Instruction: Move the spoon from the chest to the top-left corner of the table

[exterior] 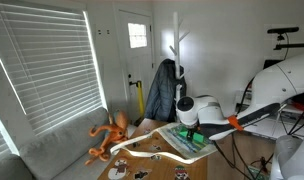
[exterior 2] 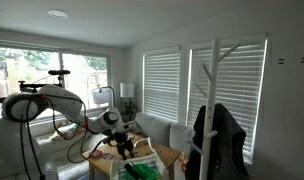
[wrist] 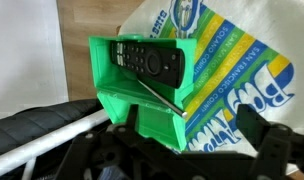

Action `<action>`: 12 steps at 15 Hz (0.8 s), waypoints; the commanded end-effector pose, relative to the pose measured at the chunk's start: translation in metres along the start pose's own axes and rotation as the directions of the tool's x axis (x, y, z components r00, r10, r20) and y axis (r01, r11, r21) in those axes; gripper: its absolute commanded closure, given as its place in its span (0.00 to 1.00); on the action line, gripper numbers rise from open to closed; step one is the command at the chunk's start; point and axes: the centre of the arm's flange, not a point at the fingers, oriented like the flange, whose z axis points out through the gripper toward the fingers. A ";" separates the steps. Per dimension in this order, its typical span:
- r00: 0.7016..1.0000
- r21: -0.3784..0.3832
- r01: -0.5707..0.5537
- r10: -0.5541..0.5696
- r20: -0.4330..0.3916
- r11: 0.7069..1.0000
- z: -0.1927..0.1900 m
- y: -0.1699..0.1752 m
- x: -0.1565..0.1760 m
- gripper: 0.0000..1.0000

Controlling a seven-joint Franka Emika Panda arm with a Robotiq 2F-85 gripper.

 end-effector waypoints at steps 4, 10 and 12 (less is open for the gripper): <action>0.999 -0.056 -0.015 0.012 -0.041 0.998 0.020 0.006 0.008 0.13; 0.999 -0.119 0.037 -0.040 -0.030 0.992 0.027 0.011 0.007 0.43; 0.998 -0.126 0.051 -0.054 -0.026 0.991 0.028 0.011 0.007 0.41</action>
